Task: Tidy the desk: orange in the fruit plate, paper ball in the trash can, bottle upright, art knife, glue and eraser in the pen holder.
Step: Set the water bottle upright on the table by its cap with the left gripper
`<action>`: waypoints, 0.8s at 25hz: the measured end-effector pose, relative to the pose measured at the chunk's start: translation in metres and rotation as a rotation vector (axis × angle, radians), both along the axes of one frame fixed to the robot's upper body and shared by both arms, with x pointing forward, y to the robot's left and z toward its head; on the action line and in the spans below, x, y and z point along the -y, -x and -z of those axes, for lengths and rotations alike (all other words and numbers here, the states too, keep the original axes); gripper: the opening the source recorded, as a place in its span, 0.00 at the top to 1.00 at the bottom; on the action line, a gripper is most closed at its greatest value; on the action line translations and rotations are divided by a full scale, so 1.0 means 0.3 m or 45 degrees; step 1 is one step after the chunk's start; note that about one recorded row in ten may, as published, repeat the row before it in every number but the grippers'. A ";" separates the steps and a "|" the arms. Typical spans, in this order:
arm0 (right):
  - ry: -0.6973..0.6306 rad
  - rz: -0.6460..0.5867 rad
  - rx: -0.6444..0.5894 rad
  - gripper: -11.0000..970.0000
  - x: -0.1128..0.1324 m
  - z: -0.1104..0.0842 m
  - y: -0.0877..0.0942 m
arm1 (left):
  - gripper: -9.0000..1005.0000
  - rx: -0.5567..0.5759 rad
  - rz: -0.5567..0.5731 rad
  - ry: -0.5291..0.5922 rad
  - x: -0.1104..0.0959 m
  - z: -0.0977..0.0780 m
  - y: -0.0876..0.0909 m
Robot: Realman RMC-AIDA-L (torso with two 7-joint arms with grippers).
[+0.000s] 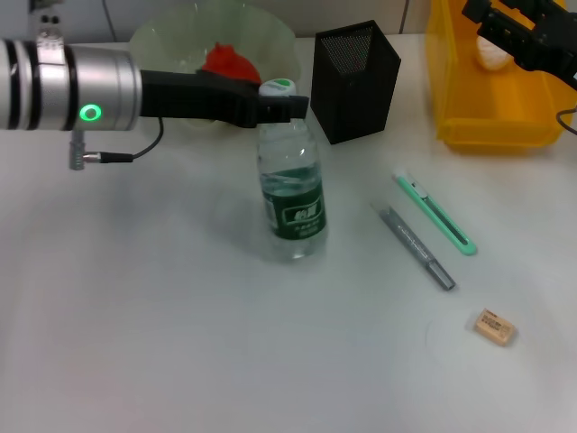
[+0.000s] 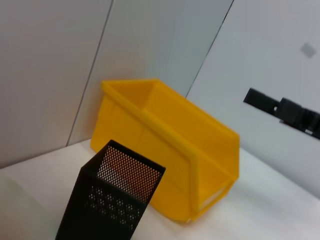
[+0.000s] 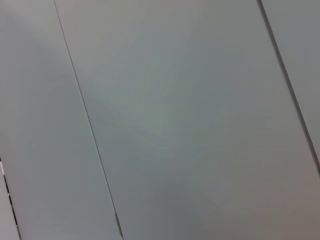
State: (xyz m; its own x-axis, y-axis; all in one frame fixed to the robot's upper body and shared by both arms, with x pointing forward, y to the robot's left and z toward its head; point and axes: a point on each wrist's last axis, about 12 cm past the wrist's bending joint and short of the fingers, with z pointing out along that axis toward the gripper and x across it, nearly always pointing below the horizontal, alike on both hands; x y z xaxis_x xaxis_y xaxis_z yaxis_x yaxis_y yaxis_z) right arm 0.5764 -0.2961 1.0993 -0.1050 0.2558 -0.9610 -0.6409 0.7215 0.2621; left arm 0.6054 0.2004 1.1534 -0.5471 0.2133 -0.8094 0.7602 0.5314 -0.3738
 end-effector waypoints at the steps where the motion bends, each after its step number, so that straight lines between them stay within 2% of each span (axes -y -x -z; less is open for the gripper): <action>1: -0.002 -0.002 0.002 0.21 0.000 0.000 0.001 | 0.53 0.001 0.001 0.014 -0.010 0.000 0.005; 13: -0.009 -0.027 0.018 0.21 -0.001 -0.006 0.010 | 0.50 0.047 0.022 0.039 -0.065 0.000 0.041; 20: -0.009 -0.033 0.016 0.22 -0.002 -0.005 0.012 | 0.49 0.225 0.050 -0.041 -0.095 0.019 0.052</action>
State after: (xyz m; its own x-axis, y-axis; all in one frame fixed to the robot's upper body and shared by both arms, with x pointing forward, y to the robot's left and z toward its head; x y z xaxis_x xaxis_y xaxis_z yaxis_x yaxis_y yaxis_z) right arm 0.5727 -0.2954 1.1008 -0.0994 0.2603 -0.9604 -0.6626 0.7028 0.2590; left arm 0.5897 0.2290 1.1479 -0.3875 0.2595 -0.8846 0.8331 0.5095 -0.2155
